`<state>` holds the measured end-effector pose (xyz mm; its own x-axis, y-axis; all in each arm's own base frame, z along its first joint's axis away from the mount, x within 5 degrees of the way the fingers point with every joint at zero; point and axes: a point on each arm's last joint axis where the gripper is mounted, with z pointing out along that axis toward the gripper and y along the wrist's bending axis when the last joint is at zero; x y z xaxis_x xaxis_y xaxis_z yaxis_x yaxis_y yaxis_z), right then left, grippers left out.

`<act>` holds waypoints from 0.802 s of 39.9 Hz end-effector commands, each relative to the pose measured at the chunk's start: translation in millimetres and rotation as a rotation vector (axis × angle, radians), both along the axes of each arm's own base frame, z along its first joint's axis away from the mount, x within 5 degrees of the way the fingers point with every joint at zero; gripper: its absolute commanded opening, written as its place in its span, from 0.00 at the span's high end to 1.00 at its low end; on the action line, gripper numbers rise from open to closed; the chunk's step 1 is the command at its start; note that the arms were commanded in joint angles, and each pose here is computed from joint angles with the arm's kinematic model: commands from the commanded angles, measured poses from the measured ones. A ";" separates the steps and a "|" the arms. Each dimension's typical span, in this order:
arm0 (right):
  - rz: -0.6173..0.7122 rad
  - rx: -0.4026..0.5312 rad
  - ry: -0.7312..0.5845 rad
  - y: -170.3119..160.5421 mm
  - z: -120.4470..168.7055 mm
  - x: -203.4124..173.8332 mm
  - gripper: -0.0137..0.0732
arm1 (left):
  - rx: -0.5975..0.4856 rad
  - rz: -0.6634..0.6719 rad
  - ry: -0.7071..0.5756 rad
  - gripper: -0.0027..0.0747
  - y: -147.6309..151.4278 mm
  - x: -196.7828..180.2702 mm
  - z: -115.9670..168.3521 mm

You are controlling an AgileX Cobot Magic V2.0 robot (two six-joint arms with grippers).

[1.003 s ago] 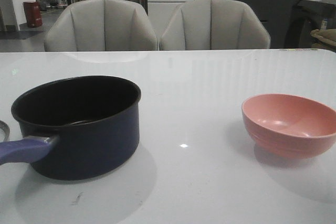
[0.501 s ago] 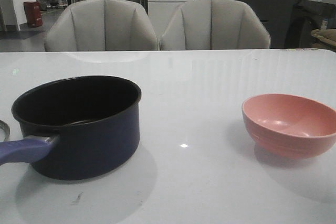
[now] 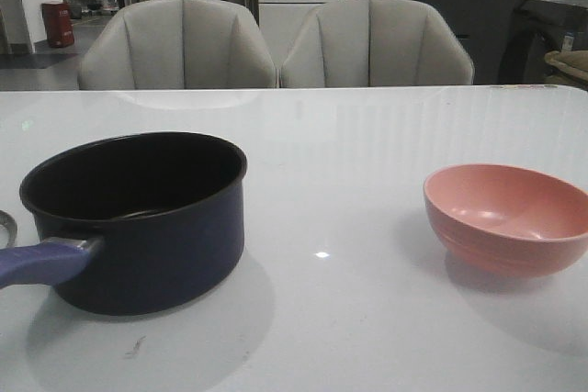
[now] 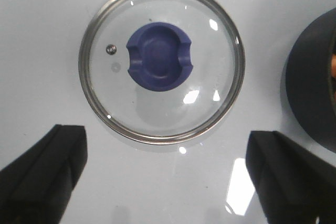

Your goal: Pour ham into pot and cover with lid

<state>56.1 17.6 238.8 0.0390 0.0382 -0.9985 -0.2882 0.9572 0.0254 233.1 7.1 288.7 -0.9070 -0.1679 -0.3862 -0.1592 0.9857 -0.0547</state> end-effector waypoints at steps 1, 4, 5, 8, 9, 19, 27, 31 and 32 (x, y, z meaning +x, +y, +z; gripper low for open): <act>-0.024 0.026 -0.091 -2.4 16.4 -0.7 0.67 | -0.115 0.001 -0.009 0.13 8.5 13.6 3.7; -0.024 0.026 -0.091 -2.4 16.4 -0.7 0.67 | -0.141 0.026 0.046 0.13 16.3 22.7 -6.0; -0.024 0.026 -0.091 -2.4 16.4 -0.7 0.67 | -0.140 0.033 0.062 0.13 19.0 24.9 -8.1; -0.024 0.026 -0.091 -2.4 16.4 -0.7 0.67 | -0.127 0.034 0.120 0.13 23.7 32.7 -16.3; -0.024 0.026 -0.091 -2.4 16.4 -0.7 0.67 | -0.123 0.032 0.132 0.13 24.5 35.3 -16.9; -0.024 0.026 -0.091 -2.4 16.4 -0.7 0.67 | -0.128 0.030 0.158 0.13 29.2 64.9 -20.6; -0.024 0.026 -0.091 -2.4 16.4 -0.7 0.67 | -0.142 0.023 0.243 0.13 31.1 83.1 -33.3; -0.024 0.026 -0.091 -2.4 16.4 -0.7 0.67 | -0.147 0.023 0.272 0.13 32.0 89.0 -41.0; -0.024 0.026 -0.091 -2.4 16.4 -0.7 0.67 | -0.148 0.023 0.277 0.13 32.1 89.4 -42.4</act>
